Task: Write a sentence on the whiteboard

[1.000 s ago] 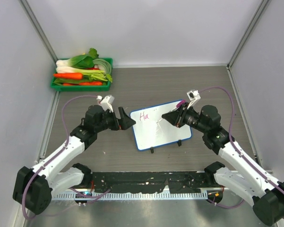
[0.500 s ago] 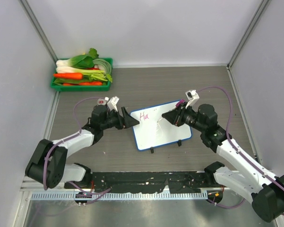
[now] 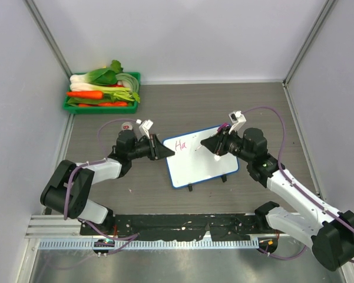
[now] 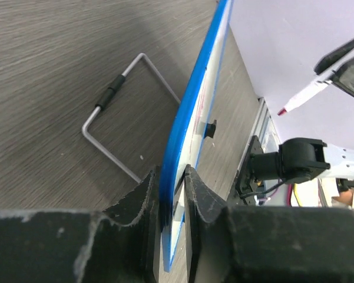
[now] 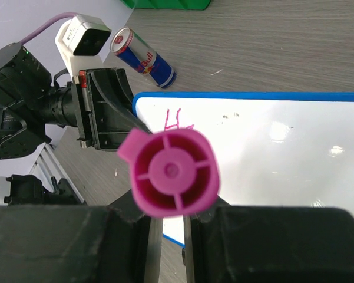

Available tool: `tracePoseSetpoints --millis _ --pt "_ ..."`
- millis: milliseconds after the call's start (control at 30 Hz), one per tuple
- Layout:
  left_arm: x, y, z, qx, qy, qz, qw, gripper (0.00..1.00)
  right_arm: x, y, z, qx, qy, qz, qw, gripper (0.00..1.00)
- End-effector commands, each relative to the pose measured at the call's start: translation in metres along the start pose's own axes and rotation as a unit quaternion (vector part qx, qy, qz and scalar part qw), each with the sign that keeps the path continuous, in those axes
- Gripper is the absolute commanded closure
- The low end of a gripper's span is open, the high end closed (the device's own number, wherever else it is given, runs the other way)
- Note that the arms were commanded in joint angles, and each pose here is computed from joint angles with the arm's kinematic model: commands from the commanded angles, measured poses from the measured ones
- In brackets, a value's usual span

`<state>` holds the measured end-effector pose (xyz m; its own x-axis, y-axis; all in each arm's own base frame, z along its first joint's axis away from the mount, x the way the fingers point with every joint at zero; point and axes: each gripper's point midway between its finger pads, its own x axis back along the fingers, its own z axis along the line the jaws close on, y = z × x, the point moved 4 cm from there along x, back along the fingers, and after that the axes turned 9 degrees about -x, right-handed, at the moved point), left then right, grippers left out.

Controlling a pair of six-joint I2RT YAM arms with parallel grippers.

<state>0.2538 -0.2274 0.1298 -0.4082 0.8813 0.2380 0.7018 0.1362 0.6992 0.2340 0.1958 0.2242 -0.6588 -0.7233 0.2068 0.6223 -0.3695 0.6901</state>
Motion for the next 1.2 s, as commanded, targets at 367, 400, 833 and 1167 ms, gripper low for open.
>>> tracePoseSetpoints --millis 367,400,833,1167 --pt "-0.004 -0.004 0.014 -0.049 0.013 0.031 0.998 1.0 -0.031 0.016 0.019 0.094 -0.033 -0.087 0.991 0.99" --pt "-0.003 -0.005 0.016 -0.05 0.021 0.034 0.998 1.0 -0.034 0.015 0.019 0.099 -0.044 -0.095 0.99 0.99" --pt "0.004 -0.007 0.026 -0.052 0.077 0.044 0.995 1.0 -0.047 0.027 0.025 0.101 -0.075 -0.159 0.979 0.99" --pt "0.003 -0.007 0.025 -0.052 0.073 0.045 0.995 1.0 -0.058 0.024 0.025 0.098 -0.074 -0.146 0.982 0.99"
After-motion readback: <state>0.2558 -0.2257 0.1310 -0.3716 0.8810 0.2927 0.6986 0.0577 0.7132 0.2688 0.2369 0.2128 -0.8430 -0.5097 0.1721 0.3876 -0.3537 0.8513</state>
